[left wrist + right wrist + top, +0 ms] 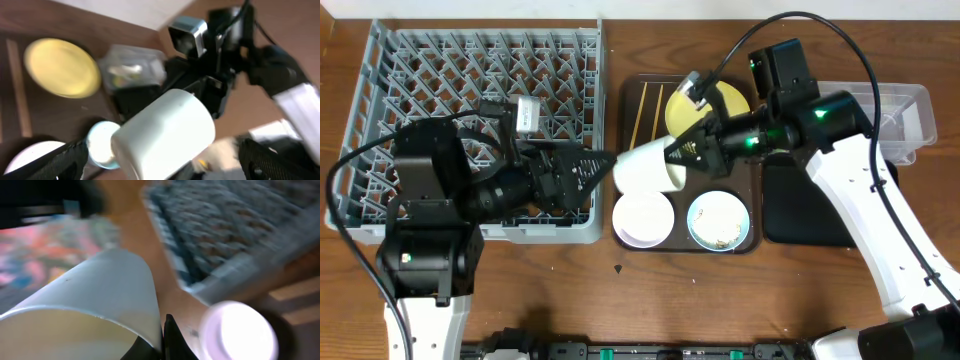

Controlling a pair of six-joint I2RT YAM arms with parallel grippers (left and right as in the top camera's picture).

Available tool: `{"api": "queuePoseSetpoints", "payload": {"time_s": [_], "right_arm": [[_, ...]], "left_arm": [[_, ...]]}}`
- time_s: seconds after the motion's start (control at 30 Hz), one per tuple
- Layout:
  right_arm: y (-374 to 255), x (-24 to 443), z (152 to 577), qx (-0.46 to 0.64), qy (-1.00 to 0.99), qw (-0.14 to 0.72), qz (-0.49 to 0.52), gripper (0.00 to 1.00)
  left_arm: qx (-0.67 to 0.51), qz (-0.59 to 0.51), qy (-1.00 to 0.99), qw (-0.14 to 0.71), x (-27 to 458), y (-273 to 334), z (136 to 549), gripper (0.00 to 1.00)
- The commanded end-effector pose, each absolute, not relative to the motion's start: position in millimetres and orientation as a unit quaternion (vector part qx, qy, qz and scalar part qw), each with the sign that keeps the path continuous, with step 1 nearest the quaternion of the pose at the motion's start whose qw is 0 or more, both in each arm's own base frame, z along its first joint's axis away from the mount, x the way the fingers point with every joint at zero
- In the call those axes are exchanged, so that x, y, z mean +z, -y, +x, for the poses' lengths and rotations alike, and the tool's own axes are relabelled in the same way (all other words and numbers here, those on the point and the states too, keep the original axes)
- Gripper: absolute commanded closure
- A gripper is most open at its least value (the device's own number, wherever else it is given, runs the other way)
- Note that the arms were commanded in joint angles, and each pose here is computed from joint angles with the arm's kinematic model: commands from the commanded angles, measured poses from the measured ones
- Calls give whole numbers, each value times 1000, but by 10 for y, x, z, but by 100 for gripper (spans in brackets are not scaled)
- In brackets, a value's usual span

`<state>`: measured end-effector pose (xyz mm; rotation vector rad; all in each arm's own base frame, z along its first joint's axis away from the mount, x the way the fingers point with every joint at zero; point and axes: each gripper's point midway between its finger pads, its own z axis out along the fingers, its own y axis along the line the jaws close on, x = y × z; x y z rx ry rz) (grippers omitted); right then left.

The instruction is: Sort waste into correct bins and load items into the dishwasher

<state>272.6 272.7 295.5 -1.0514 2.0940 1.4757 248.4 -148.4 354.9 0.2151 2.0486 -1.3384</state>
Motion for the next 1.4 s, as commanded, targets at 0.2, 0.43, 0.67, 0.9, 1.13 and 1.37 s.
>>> {"api": "queuePoseSetpoints", "payload": {"time_s": [0.2,0.43,0.67,0.9,1.13,1.37], "right_arm": [[-2943,3489,2272,624,-576,223,-478,99],[-3029,3605,2333,631,-570,227,-475,99],[-3080,3677,2363,633,-564,233,-477,99],[-3263,3677,2343,619,-574,237,-481,99],[-3304,3661,2318,616,-577,235,-482,99],[-3310,3624,2384,605,-593,241,-473,78]], "left_arm": [[-602,142,-736,273,3797,1658,2135,5],[-643,166,-711,231,3877,1703,1918,14],[-649,171,-706,226,3899,1707,1875,19],[-649,171,-706,225,3899,1707,1874,20],[-649,171,-706,225,3899,1707,1874,40],[-645,168,-710,229,3887,1704,1897,41]]}}
